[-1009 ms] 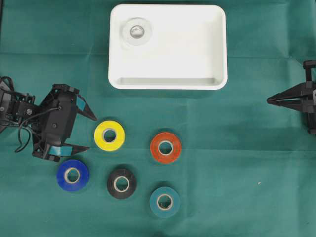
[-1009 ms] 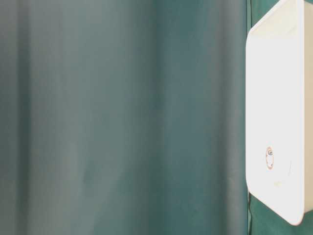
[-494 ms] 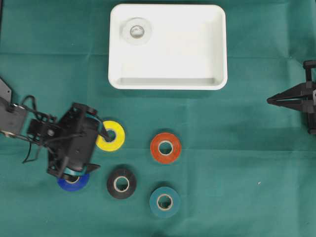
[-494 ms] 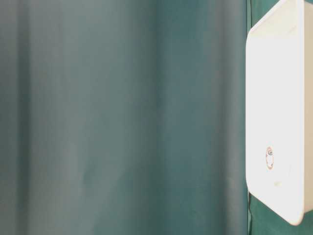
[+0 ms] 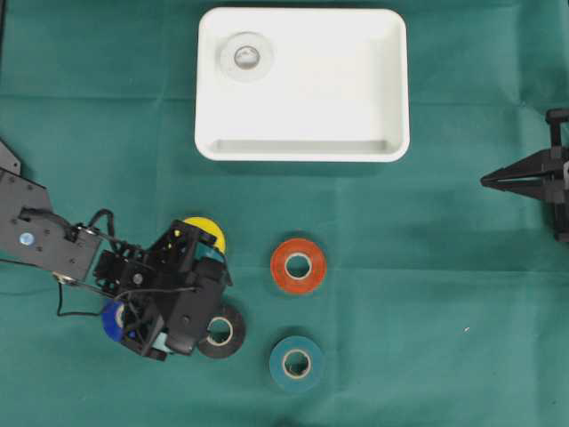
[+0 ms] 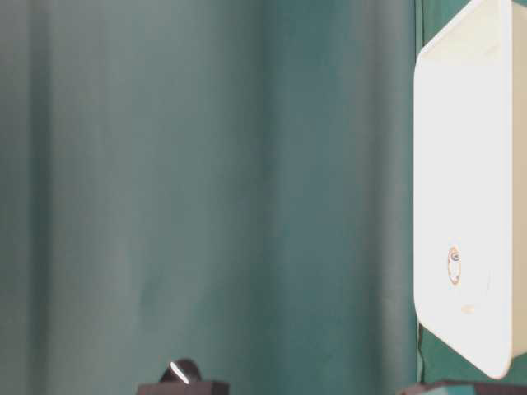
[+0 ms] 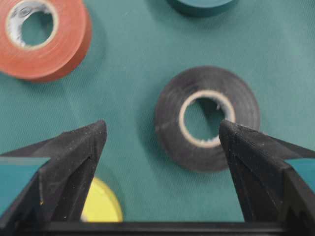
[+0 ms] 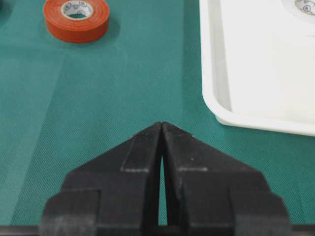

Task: Put the tape into the white case with the left arm.
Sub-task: 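Lower the left gripper and close it on the black tape roll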

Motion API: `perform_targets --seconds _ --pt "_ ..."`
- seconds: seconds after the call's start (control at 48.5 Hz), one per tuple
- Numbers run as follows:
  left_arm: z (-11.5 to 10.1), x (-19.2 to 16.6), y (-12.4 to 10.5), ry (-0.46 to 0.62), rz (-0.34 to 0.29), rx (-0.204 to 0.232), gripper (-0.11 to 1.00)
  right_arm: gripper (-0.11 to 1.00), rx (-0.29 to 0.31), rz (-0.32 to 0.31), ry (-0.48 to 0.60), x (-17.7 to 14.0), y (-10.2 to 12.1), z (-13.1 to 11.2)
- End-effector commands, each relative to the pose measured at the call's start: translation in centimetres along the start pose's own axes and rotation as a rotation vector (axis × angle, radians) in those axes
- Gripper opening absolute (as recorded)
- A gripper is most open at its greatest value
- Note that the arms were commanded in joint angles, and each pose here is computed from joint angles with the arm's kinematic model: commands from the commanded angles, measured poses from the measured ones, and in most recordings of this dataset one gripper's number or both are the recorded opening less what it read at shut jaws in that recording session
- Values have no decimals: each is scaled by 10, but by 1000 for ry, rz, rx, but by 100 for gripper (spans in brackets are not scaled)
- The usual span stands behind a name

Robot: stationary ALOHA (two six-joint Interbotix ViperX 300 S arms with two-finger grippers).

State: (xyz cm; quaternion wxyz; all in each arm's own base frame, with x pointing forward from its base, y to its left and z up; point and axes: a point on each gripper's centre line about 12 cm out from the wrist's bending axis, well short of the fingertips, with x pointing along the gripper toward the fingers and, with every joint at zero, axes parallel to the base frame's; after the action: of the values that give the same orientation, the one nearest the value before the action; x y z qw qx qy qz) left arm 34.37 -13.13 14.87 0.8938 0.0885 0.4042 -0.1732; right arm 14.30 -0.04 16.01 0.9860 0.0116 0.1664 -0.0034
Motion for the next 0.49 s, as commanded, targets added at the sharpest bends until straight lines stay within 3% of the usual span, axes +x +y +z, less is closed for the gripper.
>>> perform_targets --seconds 0.0,0.474 --pt "13 -1 -1 -32 -1 2 95 -9 0 -1 -14 1 0 4" --pt "-1 25 8 34 13 0 95 -9 0 -1 -14 1 0 4"
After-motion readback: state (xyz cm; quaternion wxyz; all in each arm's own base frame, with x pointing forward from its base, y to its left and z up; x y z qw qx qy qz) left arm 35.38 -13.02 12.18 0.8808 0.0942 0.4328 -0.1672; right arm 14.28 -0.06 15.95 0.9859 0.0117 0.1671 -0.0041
